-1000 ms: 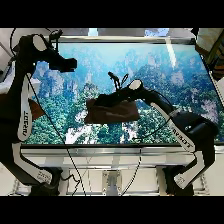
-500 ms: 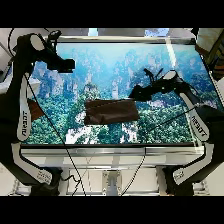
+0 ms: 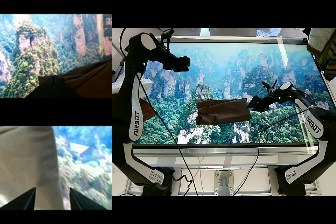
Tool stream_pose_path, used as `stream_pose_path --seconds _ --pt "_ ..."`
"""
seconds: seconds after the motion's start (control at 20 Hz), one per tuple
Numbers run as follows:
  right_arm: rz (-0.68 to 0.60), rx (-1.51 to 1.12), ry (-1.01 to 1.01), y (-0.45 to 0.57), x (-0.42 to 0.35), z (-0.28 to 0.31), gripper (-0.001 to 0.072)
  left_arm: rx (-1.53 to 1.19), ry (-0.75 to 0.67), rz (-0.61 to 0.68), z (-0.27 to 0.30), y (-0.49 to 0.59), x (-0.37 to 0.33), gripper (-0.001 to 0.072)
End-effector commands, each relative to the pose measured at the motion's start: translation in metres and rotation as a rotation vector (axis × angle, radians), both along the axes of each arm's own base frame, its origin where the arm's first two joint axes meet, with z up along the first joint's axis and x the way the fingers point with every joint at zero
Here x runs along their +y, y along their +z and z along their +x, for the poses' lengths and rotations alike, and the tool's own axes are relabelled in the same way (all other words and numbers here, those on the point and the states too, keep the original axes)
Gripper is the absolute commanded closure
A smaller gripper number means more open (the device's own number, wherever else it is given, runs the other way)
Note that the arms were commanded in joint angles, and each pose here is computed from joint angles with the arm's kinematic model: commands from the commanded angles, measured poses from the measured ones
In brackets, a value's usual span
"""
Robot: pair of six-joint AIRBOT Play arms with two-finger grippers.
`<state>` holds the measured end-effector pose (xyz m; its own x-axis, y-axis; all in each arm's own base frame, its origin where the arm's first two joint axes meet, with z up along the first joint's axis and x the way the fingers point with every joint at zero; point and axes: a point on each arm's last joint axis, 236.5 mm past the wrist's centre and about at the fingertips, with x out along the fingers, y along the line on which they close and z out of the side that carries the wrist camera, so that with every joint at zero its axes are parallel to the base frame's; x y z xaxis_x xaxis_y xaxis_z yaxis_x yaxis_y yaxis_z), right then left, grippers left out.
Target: Fold the shirts.
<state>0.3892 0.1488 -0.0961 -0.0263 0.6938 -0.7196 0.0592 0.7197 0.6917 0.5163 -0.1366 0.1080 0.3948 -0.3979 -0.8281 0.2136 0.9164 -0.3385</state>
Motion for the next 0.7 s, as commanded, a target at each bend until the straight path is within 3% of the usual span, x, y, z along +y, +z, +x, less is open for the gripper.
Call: stream_pose_path --seconds 0.0,0.25,0.3,0.4,0.55,0.65 --pt "0.143 -0.032 -0.066 0.005 0.023 0.013 0.0215 -0.006 -0.001 -0.033 0.001 0.004 -0.006 0.0692" --pt "0.148 -0.056 -0.046 0.001 0.048 0.014 0.0224 -0.005 -0.002 -0.034 0.001 0.004 -0.007 0.0693" --pt "0.144 -0.057 -0.051 -0.002 0.053 0.015 0.031 -0.004 -0.003 -0.036 0.0 0.004 -0.007 0.0693" --pt "0.151 -0.058 -0.073 -0.004 0.057 0.02 0.0674 0.002 -0.008 -0.043 -0.002 0.005 -0.009 0.0692" --pt "0.16 -0.126 -0.13 0.016 0.04 0.044 0.0689 0.007 -0.01 -0.042 -0.003 0.004 -0.009 0.0692" --pt "0.036 -0.209 -0.146 0.036 -0.009 0.065 0.069 0.019 -0.017 -0.046 -0.006 0.004 -0.01 0.0693"
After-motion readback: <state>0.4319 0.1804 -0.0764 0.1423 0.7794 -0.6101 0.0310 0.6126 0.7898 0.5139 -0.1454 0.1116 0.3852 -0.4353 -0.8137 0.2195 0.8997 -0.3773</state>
